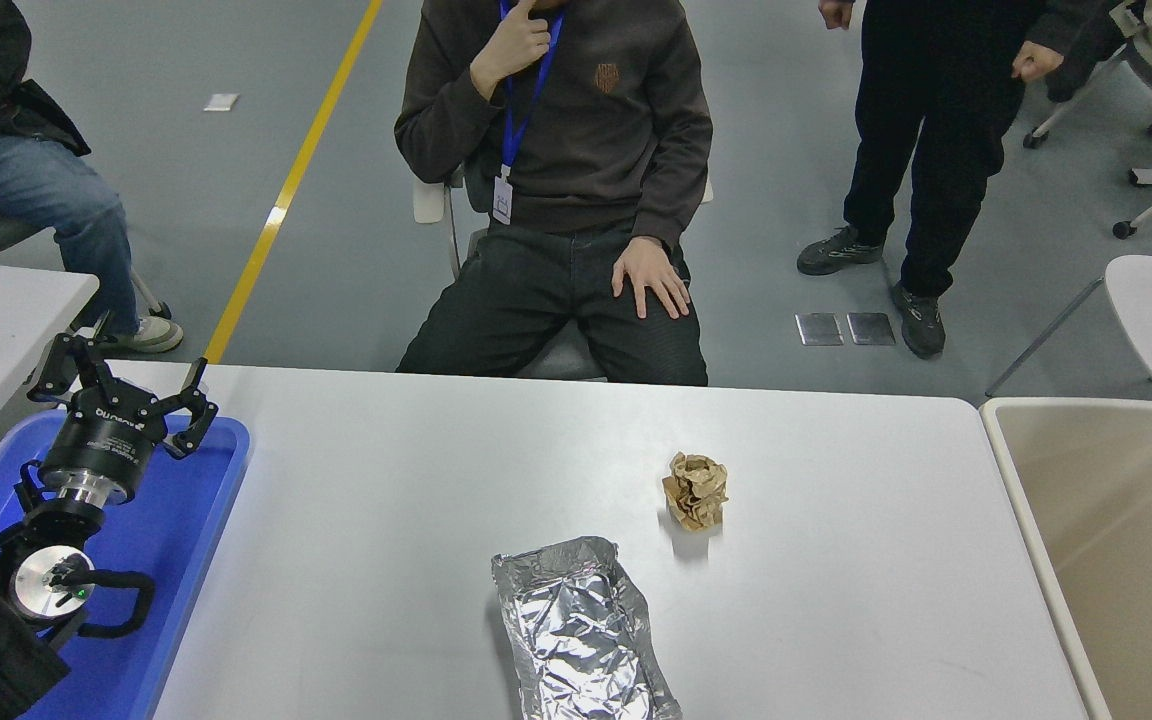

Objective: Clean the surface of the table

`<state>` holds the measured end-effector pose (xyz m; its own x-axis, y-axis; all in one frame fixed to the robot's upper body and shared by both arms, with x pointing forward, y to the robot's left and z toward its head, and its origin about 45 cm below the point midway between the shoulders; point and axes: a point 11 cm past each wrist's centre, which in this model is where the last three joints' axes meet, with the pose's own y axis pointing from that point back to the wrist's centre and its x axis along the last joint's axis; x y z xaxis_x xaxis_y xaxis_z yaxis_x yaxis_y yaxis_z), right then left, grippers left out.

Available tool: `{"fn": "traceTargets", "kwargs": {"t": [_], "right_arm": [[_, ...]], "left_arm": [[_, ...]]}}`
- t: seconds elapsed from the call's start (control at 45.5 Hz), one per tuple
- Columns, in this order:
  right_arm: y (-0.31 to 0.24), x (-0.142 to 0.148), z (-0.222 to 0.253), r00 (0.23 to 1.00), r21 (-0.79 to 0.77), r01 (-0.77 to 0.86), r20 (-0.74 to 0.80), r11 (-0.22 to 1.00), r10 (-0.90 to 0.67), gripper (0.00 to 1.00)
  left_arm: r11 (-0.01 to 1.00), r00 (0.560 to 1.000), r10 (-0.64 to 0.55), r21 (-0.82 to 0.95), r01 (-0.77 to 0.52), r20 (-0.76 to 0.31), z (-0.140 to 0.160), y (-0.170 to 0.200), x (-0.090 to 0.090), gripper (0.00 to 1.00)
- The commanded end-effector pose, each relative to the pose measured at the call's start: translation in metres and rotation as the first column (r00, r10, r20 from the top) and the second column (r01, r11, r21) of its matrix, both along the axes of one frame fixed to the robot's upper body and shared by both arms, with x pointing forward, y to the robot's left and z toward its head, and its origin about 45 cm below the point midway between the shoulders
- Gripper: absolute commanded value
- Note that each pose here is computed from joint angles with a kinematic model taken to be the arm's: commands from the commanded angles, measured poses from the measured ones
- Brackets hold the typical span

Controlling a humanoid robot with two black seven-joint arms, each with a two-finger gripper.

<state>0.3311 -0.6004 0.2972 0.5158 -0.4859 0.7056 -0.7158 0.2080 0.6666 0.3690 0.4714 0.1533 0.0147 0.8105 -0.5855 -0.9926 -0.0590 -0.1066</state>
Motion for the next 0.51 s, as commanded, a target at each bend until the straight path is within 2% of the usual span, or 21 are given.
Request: {"fn": "traceTargets", "kwargs": {"t": [0.0, 0.242, 0.484], "right_arm": [[-0.023, -0.009, -0.04, 0.999, -0.052, 0.047, 0.001, 0.998, -0.047, 0.0], [-0.046, -0.024, -0.08, 0.994, -0.119, 0.108, -0.019, 0.987, -0.111, 0.0], [-0.044, -0.034, -0.119, 0.989, -0.121, 0.138, -0.04, 0.983, -0.144, 0.0]], "left_arm": [[1.0, 1.0, 0.0, 0.0, 0.0, 0.0, 0.0, 0.0, 0.0, 1.0], [1.0, 1.0, 0.0, 0.0, 0.0, 0.0, 0.0, 0.0, 0.0, 1.0], [1.0, 1.0, 0.0, 0.0, 0.0, 0.0, 0.0, 0.0, 0.0, 1.0]]}}
